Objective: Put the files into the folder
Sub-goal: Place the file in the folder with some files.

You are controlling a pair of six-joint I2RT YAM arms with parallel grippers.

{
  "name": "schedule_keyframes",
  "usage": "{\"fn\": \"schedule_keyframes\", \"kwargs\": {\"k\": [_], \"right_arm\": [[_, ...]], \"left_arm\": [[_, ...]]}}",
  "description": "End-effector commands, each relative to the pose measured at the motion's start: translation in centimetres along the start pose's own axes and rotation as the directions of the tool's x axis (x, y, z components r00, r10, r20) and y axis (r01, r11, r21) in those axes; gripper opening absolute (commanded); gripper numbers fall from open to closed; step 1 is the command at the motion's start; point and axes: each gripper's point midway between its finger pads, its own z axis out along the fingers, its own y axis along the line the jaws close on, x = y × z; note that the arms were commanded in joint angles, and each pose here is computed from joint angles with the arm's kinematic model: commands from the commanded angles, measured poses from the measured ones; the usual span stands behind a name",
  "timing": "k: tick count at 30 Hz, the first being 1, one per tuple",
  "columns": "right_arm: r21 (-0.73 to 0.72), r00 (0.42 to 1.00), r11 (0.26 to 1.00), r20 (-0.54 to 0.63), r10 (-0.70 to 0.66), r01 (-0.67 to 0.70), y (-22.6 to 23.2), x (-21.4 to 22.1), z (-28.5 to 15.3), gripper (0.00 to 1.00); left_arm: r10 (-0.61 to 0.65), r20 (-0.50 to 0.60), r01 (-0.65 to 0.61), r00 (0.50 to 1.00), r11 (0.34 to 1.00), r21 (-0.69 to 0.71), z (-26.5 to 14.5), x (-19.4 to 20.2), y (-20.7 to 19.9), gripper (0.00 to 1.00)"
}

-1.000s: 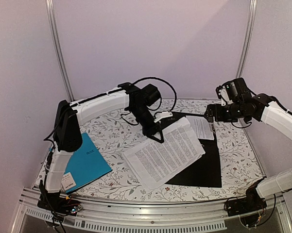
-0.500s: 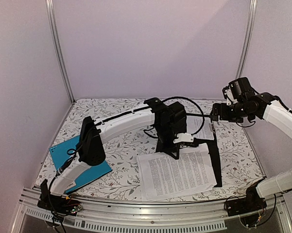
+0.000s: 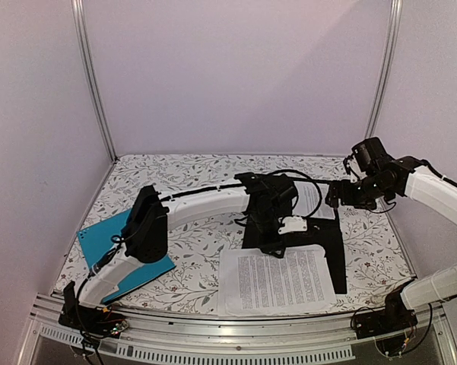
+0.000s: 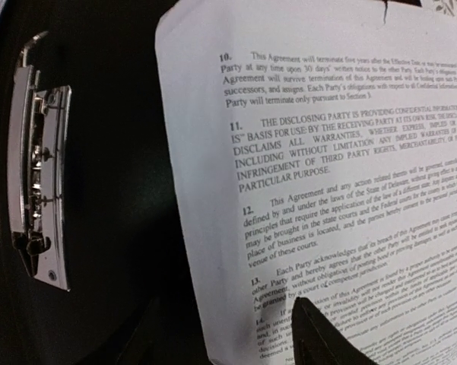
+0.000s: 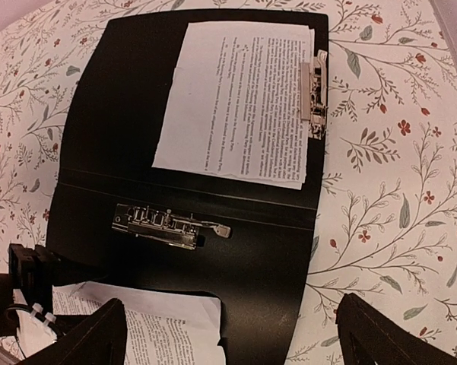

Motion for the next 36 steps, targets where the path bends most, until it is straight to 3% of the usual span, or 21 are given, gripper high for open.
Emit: {"fn": "schedule_keyframes", "kwargs": {"k": [1,5,10,13,18,21,25,32,36], "right_arm": [[-0.068,0.995,0.997,-0.102,0.014,-0.021,0.8,2.8,1.3,0.96],[-0.175,0.989,0.985,-0.147,-0.018,-0.009,2.2,4.7,1.4,0.95],[-0.259,0.979,0.966,-0.203,-0.03,-0.024,3.3,7.3,2.2,0.91],[-0.268,0.971,0.963,-0.235,-0.034,-0.031,3.7,8.9,3.1,0.91],[-0.254,0.958,0.967,-0.284,-0.051,-0.024,4.3,11.4,4.9,0.91],[-0.249,0.946,0.969,-0.315,-0.071,-0.011,5.0,13.1,5.7,0.91],[-0.196,0.936,0.98,-0.341,-0.084,0.016,4.7,15.0,6.5,0.91],[-0.143,0.933,0.99,-0.352,-0.07,0.02,3.1,17.3,6.8,0.91],[-0.169,0.934,0.986,-0.35,-0.065,0.005,3.5,18.1,6.7,0.91]], "left_arm": [[-0.059,0.119,0.082,0.991,0.977,-0.197,-4.9,-2.6,3.9,0.69],[-0.123,0.229,0.181,0.966,0.95,-0.253,-8.4,-3.0,5.2,0.91],[-0.328,0.306,0.415,0.894,0.862,-0.29,-11.9,0.3,5.4,0.95],[-0.517,0.337,0.604,0.787,0.758,-0.245,-12.7,3.5,4.3,0.95],[-0.804,0.292,0.852,0.518,0.514,-0.096,-11.0,10.1,-0.9,0.94],[-0.881,0.243,0.912,0.406,0.409,-0.038,-10.4,12.6,-3.8,0.94],[-0.931,0.191,0.947,0.311,0.32,0.019,-9.6,14.1,-6.2,0.94],[-0.97,0.135,0.975,0.203,0.213,0.065,-8.0,15.8,-8.2,0.94],[-0.982,0.087,0.976,0.169,0.179,0.126,-6.9,15.3,-9.0,0.94]]}}
